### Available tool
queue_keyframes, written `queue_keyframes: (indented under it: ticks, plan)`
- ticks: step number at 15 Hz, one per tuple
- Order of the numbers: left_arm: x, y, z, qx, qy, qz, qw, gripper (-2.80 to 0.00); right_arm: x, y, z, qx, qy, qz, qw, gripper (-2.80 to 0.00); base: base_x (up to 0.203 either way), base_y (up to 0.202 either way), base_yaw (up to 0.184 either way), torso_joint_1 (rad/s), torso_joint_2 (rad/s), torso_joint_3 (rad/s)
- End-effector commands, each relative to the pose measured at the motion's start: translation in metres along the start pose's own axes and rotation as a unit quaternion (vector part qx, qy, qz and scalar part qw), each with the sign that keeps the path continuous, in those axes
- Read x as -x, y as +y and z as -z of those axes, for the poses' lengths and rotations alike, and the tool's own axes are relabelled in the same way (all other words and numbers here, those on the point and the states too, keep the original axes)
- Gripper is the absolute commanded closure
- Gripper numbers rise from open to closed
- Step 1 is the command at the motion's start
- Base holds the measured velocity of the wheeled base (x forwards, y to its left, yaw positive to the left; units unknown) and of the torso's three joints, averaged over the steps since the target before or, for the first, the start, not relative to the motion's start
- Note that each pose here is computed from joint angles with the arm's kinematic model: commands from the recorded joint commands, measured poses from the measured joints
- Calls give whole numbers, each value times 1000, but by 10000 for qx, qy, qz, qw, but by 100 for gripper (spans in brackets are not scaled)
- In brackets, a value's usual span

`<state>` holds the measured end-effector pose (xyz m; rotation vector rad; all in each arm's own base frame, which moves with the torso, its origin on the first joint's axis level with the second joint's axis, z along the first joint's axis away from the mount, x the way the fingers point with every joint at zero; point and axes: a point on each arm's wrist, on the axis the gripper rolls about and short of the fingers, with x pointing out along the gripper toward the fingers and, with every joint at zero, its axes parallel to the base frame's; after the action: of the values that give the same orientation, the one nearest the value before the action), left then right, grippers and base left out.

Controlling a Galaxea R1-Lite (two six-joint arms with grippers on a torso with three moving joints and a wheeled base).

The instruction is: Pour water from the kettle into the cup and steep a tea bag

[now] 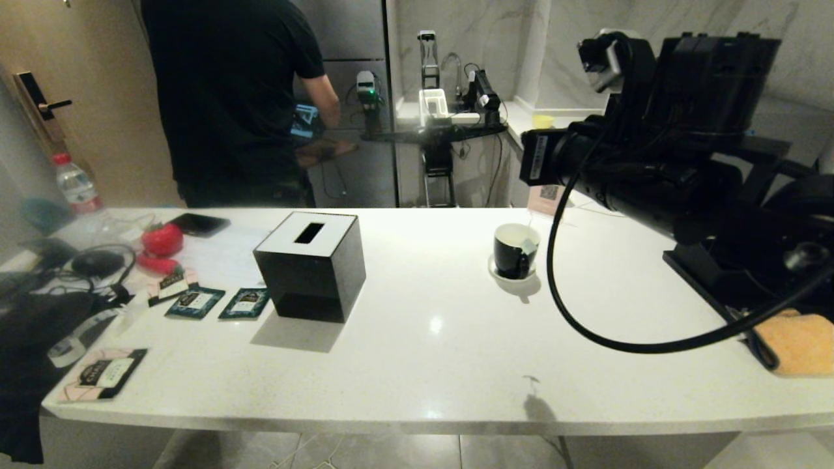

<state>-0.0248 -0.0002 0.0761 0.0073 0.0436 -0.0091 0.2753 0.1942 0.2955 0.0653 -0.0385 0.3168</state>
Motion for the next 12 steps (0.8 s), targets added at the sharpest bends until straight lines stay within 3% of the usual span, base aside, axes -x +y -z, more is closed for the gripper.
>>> queue_keyframes:
  ticks: [1,2,3,5,7,12]
  plan:
    - [0,0,0,-72,-9,1,10000,0,0,3,2,7,17,-41,10000,0,0,0,0,0,0,0]
    - [0,0,0,-283,-22,-5,9996,0,0,4,2,12,22,-45,10000,0,0,0,0,0,0,0]
    - [0,0,-1,-302,-71,-2,9995,0,1,5,2,22,15,-60,10000,0,0,0,0,0,0,0]
    - [0,0,-1,-257,-71,-1,9996,0,0,5,3,72,31,-68,9999,0,0,0,0,0,0,0]
    - [0,0,-1,-11,-72,4,10000,0,0,5,4,77,47,-68,9999,0,0,0,0,0,0,0]
    - [0,0,-2,6,-96,16,10000,0,-5,7,9,96,104,-65,9999,0,0,0,0,0,0,0]
